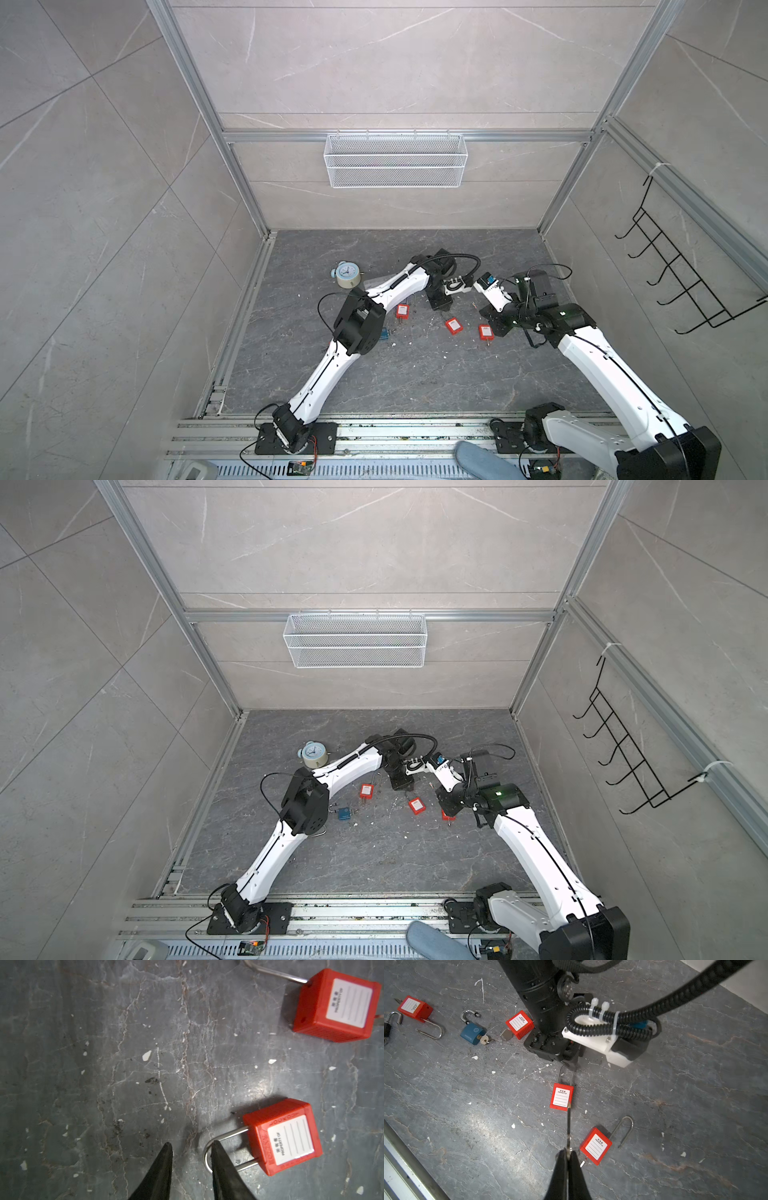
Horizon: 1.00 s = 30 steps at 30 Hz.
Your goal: Lock with the key
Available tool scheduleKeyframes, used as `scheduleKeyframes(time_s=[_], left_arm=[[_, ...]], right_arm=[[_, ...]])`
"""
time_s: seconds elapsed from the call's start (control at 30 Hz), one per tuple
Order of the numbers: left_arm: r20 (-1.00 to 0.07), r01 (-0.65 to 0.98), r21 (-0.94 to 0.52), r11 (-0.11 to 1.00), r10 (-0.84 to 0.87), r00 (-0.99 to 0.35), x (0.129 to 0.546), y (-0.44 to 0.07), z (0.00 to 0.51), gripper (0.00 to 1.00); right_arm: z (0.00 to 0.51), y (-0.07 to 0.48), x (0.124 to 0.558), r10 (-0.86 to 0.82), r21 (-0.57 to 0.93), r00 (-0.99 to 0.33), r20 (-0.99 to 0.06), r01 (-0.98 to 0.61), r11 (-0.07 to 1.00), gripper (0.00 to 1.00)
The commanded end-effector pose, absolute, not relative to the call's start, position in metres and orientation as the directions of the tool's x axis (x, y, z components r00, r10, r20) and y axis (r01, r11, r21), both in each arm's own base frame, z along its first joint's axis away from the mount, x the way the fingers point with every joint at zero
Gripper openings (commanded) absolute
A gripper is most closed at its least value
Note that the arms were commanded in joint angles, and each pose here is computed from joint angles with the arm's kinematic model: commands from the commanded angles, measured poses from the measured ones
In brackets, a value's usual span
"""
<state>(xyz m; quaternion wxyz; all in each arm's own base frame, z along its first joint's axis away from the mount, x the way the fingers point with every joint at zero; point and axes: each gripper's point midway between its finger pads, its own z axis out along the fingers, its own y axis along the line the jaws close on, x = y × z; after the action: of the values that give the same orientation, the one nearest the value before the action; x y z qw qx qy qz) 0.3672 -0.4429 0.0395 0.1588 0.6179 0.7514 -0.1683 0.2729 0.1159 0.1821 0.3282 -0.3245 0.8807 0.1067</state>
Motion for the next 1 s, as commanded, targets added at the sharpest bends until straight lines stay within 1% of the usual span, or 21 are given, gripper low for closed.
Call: scheduleKeyframes(time_s=[0.0,0.1,0.2,0.33,0.47,0.63,0.83,0.97], left_arm=[[-0.602,0.966,-0.010,0.257,0.770,-0.211,0.394,-0.436,0.120,0.39],[-0.680,0.948,0.005,0.318,0.696,-0.230,0.402,-0.420,0.158,0.39],[-0.736,0.925,-0.017,0.379,0.622,-0.268,0.401,-0.400,0.183,0.39],[-0.783,0.903,-0.065,0.426,0.539,-0.310,0.378,-0.374,0.196,0.39],[-0.780,0.877,-0.120,0.466,0.502,-0.373,0.346,-0.348,0.189,0.39],[-0.782,0.844,-0.163,0.512,0.454,-0.426,0.319,-0.325,0.184,0.39],[-0.775,0.813,-0.195,0.549,0.422,-0.471,0.298,-0.309,0.178,0.38],[-0.768,0.800,-0.214,0.561,0.409,-0.492,0.290,-0.305,0.173,0.38]], right_arm=[[0.187,0.121,0.276,-0.454,0.026,-0.598,-0.661,-0.623,0.782,0.00],[0.187,0.122,0.276,-0.434,0.055,-0.626,-0.648,-0.607,0.793,0.00],[0.182,0.123,0.279,-0.400,0.109,-0.682,-0.612,-0.574,0.811,0.00],[0.166,0.125,0.288,-0.347,0.182,-0.778,-0.523,-0.500,0.847,0.00],[0.140,0.124,0.299,-0.290,0.222,-0.861,-0.418,-0.407,0.886,0.00],[0.106,0.121,0.308,-0.263,0.227,-0.913,-0.311,-0.340,0.913,0.00],[0.076,0.118,0.311,-0.221,0.221,-0.951,-0.217,-0.269,0.938,0.00],[0.057,0.118,0.308,-0.209,0.222,-0.962,-0.175,-0.245,0.944,0.00]])
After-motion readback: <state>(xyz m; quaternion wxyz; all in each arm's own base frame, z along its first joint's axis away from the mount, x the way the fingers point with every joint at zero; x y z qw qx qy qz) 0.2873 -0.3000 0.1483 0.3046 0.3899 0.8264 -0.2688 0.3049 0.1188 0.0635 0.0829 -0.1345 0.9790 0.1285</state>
